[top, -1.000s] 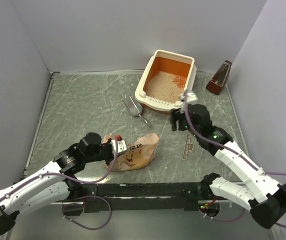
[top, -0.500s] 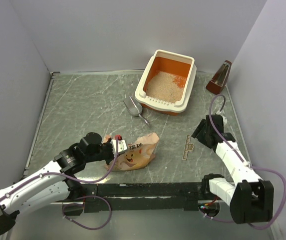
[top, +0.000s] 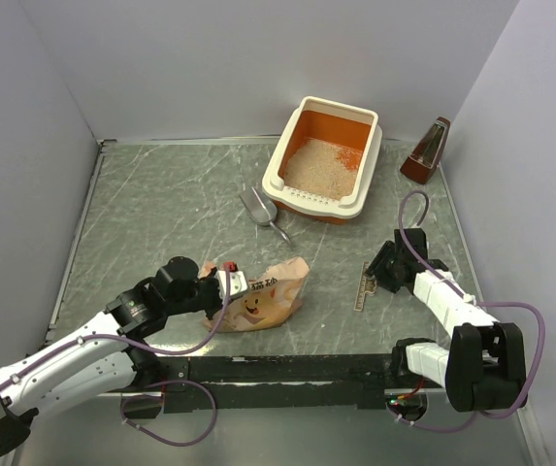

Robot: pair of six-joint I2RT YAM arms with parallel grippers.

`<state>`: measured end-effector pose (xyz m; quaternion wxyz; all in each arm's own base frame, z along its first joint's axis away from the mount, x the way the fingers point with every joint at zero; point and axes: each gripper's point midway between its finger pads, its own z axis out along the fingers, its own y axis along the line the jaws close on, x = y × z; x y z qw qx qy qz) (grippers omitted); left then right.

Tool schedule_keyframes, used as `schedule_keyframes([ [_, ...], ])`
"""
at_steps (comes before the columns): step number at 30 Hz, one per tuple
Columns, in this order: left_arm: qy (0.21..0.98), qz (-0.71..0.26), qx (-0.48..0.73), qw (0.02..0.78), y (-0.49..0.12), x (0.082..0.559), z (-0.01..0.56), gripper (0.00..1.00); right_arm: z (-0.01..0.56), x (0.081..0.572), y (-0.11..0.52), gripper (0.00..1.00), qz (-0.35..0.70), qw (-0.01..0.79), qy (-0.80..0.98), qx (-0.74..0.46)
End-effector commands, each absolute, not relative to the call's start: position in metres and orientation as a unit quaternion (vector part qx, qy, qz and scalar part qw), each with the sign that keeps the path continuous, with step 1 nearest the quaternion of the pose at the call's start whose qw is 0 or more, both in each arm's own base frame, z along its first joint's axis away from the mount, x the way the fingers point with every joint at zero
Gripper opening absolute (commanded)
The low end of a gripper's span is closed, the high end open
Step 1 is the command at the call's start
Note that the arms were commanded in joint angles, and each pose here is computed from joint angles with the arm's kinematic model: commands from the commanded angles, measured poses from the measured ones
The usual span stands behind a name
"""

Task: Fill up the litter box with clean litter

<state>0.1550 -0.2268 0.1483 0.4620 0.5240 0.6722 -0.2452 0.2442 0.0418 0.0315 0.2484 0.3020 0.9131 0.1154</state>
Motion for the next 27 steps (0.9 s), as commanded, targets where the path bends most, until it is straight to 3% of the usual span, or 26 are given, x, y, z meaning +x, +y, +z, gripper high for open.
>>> schedule_keyframes([
  [1,0.656,-0.244,0.508,0.502,-0.235,0.167,0.174,0.02,0.03,0.249,0.045,0.53,0.134,0.255,0.907,0.309],
  [8,0.657,-0.246,0.509,0.499,-0.235,0.167,0.172,0.01,0.023,0.24,0.048,0.42,0.14,0.247,0.909,0.305],
  [10,0.658,-0.247,0.509,0.498,-0.235,0.167,0.172,0.01,0.022,0.239,0.048,0.3,0.141,0.246,0.909,0.304],
  [11,0.658,-0.246,0.508,0.499,-0.235,0.167,0.173,0.02,0.022,0.238,0.049,0.12,0.142,0.246,0.909,0.304],
  [12,0.659,-0.245,0.507,0.499,-0.234,0.167,0.173,0.02,0.022,0.238,0.049,0.03,0.142,0.246,0.909,0.304],
  [13,0.658,-0.245,0.507,0.5,-0.234,0.167,0.173,0.03,0.022,0.237,0.048,0.0,0.139,0.246,0.909,0.305],
  [16,0.656,-0.245,0.505,0.505,-0.234,0.167,0.176,0.12,0.027,0.239,0.047,0.0,0.139,0.257,0.907,0.303],
  [21,0.656,-0.244,0.508,0.502,-0.234,0.167,0.187,0.35,0.059,0.249,0.04,0.0,0.136,0.313,0.897,0.283],
  [27,0.669,-0.244,0.517,0.475,-0.236,0.166,0.202,0.47,0.122,0.263,0.044,0.0,0.156,0.383,0.879,0.237],
])
